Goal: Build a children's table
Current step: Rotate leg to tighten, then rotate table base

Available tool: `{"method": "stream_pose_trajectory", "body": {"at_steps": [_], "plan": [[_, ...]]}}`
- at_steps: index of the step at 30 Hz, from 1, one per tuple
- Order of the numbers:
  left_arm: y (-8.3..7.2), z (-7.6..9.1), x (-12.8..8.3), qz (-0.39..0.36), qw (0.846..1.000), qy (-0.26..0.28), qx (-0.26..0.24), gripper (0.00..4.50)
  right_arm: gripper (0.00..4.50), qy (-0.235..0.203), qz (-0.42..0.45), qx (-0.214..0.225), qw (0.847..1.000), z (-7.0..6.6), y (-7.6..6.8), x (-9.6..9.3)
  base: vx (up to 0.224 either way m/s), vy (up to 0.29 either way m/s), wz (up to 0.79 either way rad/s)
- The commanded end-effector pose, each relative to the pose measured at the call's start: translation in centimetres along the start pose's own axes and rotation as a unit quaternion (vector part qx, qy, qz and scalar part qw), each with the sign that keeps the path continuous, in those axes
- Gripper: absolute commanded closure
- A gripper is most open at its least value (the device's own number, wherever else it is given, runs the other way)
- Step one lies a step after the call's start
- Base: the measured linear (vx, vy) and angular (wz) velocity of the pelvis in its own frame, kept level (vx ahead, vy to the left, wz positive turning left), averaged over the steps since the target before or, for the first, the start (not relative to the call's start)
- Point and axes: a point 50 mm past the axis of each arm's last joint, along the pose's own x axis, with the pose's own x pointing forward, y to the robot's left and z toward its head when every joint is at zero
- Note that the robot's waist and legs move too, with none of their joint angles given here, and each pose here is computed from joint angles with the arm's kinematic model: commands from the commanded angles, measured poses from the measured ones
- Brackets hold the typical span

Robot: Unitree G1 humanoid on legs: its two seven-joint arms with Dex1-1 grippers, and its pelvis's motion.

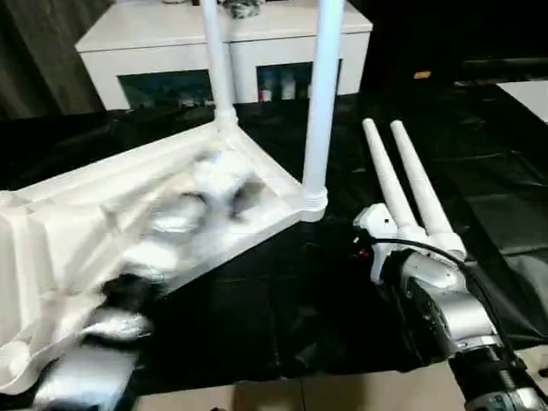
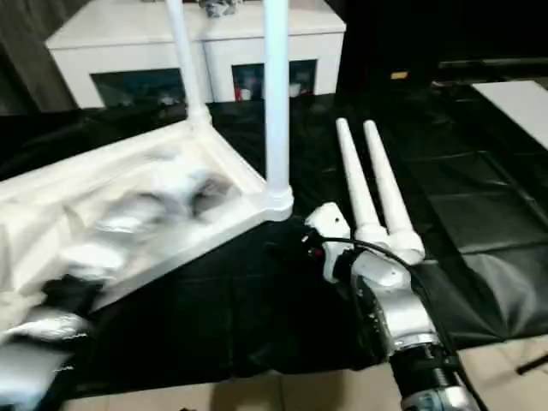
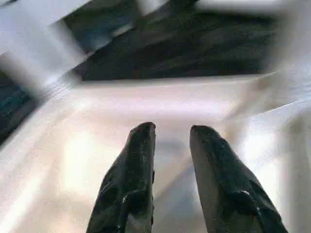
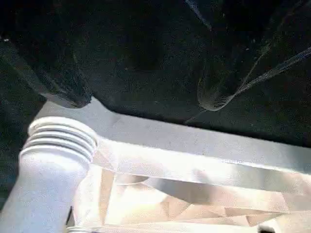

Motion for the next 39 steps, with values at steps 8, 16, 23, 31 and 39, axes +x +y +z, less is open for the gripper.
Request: {"method": "stream_pose_trajectory", "body": {"at_steps": [8,16,23,31,39], "plan": [[13.0,-3.7,-10.4,0.318,0.937,0.134,0.042,2.37,0.63,-0.004,0.008,0.020,1.000,0.1,1.1,1.9,0.000,0.000,0.00],[15.7,-8.5,-17.5,0.360,0.885,0.291,0.047,1.63,0.63,0.011,-0.023,0.025,0.999,-0.3,1.2,3.1,0.000,0.000,0.00],[14.7,-10.9,-19.0,0.325,0.872,0.363,0.049,1.45,0.63,0.015,-0.028,0.021,0.999,-0.5,1.3,3.7,0.000,0.000,0.00],[12.3,-12.2,-18.2,0.236,0.895,0.378,0.008,0.71,0.63,0.016,-0.025,0.019,0.999,-0.5,1.5,4.3,0.000,0.000,0.00],[8.1,-11.4,-17.1,0.048,0.915,0.402,0.005,0.05,0.63,0.021,-0.023,0.017,0.999,-0.5,1.3,5.1,0.000,0.000,0.00]]}}
